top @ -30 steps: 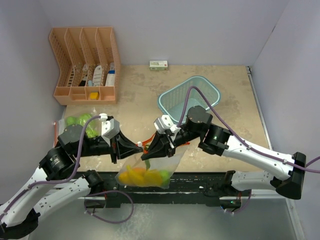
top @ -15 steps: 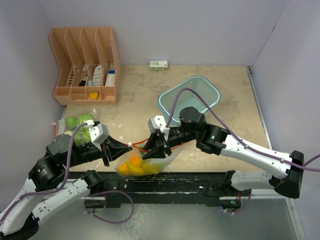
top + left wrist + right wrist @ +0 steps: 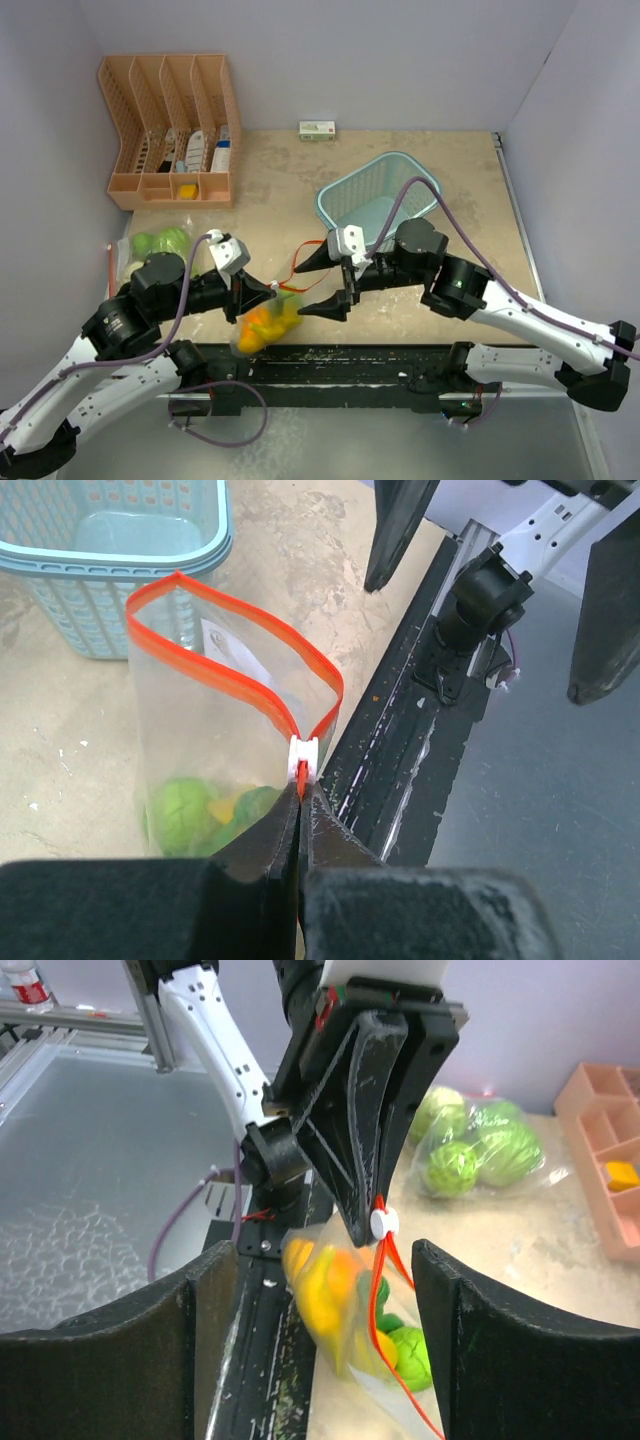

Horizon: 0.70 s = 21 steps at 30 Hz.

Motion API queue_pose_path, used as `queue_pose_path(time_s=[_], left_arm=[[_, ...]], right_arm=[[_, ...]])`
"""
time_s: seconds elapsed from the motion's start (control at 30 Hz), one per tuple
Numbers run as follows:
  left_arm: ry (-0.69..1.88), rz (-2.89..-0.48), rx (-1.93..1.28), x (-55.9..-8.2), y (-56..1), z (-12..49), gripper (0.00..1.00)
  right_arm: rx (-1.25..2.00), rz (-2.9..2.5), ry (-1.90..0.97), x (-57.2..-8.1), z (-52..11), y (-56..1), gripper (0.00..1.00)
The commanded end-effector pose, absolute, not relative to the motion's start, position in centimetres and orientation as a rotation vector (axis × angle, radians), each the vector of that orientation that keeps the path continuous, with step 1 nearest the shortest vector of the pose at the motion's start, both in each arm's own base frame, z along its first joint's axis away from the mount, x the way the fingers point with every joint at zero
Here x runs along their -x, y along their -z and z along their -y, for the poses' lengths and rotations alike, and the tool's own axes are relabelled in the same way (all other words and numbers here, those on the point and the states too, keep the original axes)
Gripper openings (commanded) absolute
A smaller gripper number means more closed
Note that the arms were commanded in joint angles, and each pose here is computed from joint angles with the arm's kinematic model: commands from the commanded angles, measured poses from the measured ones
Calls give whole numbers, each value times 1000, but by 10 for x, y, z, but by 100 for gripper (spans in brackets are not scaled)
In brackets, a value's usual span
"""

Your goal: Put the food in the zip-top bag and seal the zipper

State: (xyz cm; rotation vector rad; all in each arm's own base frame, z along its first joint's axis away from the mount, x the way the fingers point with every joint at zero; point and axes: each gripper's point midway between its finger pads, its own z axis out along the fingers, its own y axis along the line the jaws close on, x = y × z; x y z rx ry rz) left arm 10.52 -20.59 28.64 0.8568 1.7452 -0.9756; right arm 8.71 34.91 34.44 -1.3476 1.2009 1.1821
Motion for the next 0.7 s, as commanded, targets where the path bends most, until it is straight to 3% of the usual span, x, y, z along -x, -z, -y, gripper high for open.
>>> queue_pose_path(time_s=[0.0, 0.13, 0.67], left_arm=[[994, -1658, -870, -105, -304, 210, 0], [998, -1636, -857, -102, -310, 206, 0], [991, -1628, -858, -101, -313, 204, 0]], right_arm=[[1314, -1113, -1161, -95, -360, -365, 71], [1402, -1096, -1211, -90, -376, -356, 60], [1392, -1051, -1269, -98, -404, -360, 55]])
